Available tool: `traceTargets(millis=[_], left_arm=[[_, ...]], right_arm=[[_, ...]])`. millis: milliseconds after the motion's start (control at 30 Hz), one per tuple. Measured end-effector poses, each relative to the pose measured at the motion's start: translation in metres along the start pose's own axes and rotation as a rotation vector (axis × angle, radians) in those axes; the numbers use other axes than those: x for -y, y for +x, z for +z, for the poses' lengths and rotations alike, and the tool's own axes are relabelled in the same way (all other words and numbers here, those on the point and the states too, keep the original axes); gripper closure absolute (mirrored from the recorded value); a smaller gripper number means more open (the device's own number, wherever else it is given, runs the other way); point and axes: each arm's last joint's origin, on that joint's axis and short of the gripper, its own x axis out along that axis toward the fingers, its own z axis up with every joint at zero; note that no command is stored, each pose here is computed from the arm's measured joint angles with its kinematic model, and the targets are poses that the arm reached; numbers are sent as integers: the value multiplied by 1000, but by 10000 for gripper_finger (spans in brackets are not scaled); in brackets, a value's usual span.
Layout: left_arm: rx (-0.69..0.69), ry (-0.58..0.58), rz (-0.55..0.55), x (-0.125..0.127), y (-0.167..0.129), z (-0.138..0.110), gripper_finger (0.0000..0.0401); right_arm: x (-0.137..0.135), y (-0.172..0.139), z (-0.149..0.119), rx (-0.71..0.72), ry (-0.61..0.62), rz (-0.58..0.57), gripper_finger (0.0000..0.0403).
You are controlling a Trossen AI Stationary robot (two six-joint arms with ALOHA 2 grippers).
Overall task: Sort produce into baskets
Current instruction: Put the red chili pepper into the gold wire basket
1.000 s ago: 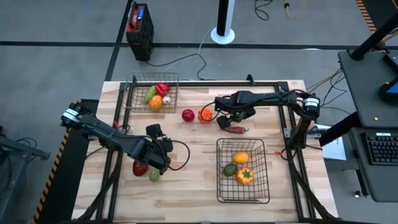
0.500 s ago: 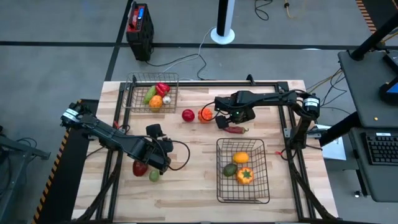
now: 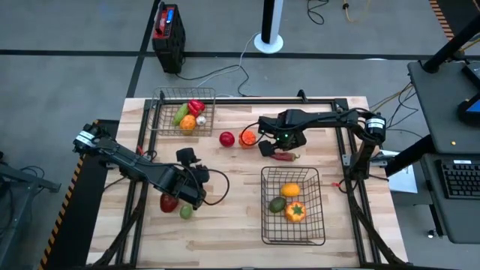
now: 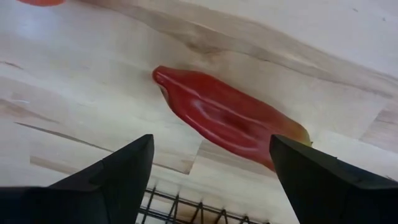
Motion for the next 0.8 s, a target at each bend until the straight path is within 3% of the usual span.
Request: traceTargets(millis=[233,400,567,800], left_arm=[[0,-103,-2,0,0,0,135],[7,-114,-4,1,0,1,135],[34,33,7,1,0,3,135],[60,254,113,-5,2,6,135]], right_arm=[[-2,0,2,32,-3,19,79],[-4,0,3,43,-8,34,79],[-5,0,4,53,-7,49,84],[-6,-1,8,68,-40,72,90]])
